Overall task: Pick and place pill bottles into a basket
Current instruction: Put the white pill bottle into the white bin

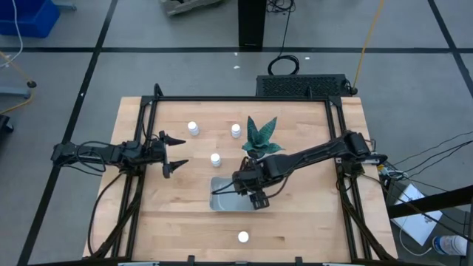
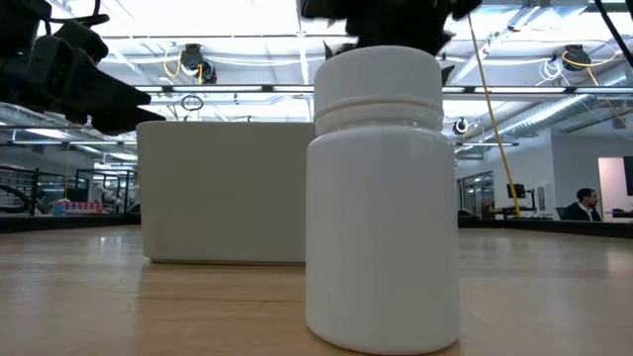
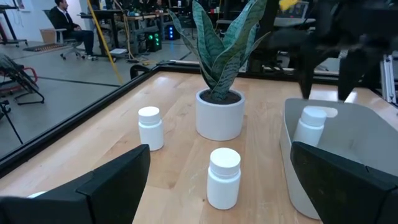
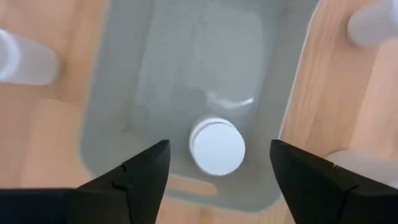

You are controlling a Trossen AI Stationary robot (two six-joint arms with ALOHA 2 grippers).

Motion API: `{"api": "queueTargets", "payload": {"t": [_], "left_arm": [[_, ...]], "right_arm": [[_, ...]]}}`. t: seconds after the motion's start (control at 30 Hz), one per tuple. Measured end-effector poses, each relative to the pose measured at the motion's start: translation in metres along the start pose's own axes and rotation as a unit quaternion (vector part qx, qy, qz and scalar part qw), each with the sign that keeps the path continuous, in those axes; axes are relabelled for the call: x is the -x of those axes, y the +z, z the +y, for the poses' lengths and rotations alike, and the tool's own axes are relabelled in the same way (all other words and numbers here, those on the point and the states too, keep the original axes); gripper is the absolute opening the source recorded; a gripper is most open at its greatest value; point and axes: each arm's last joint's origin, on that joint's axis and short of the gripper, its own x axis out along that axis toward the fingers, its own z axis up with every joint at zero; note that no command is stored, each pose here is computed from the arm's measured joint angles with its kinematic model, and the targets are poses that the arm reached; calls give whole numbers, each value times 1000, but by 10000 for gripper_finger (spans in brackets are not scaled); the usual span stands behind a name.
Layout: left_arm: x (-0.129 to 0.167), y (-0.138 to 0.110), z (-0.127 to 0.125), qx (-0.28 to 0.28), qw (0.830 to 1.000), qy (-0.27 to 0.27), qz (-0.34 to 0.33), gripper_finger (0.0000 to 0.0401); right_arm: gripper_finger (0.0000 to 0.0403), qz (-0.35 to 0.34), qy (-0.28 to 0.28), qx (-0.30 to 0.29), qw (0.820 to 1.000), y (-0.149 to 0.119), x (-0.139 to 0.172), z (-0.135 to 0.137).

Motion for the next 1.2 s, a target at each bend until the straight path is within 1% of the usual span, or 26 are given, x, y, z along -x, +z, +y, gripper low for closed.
{"api": "queueTargets", "payload": {"t": [0.23, 0.33, 0.5, 0.57, 0.63, 0.7, 0.73, 0.83, 0.93, 1.03, 1.13, 1.2], "left_arm": [[0, 0, 0, 0, 1000, 0, 0, 395], [0, 0, 0, 0, 1000, 0, 0, 395], [0, 0, 0, 0, 1000, 0, 0, 395], [0, 0, 0, 0, 1000, 0, 0, 395], [0, 0, 0, 0, 1000, 0, 0, 395], [0, 0, 0, 0, 1000, 0, 0, 395], [0, 0, 0, 0, 1000, 0, 0, 395], [0, 0, 0, 0, 1000, 0, 0, 395], [0, 0, 0, -1, 1000, 0, 1, 395], [0, 0, 0, 0, 1000, 0, 1, 395], [0, 0, 0, 0, 1000, 0, 0, 395], [0, 0, 0, 0, 1000, 1, 0, 395]], "right_arm": [[265, -56, 6, 17, 998, -3, 42, 13], [262, -64, 10, -8, 998, -5, 53, 17], [258, -82, 10, -83, 993, -6, 63, 21], [258, -89, 11, -133, 987, -4, 62, 21], [258, -100, 20, -199, 975, 0, 59, 21], [258, -122, 35, -275, 953, 5, 58, 22], [258, -128, 44, -317, 939, 8, 56, 23], [258, -157, 72, -434, 884, 17, 52, 29], [253, -149, 96, -530, 829, 21, 42, 39], [245, -130, 115, -594, 785, 25, 27, 53], [236, -115, 147, -639, 746, 29, 16, 70], [232, -99, 171, -661, 724, 31, 13, 81]]}}
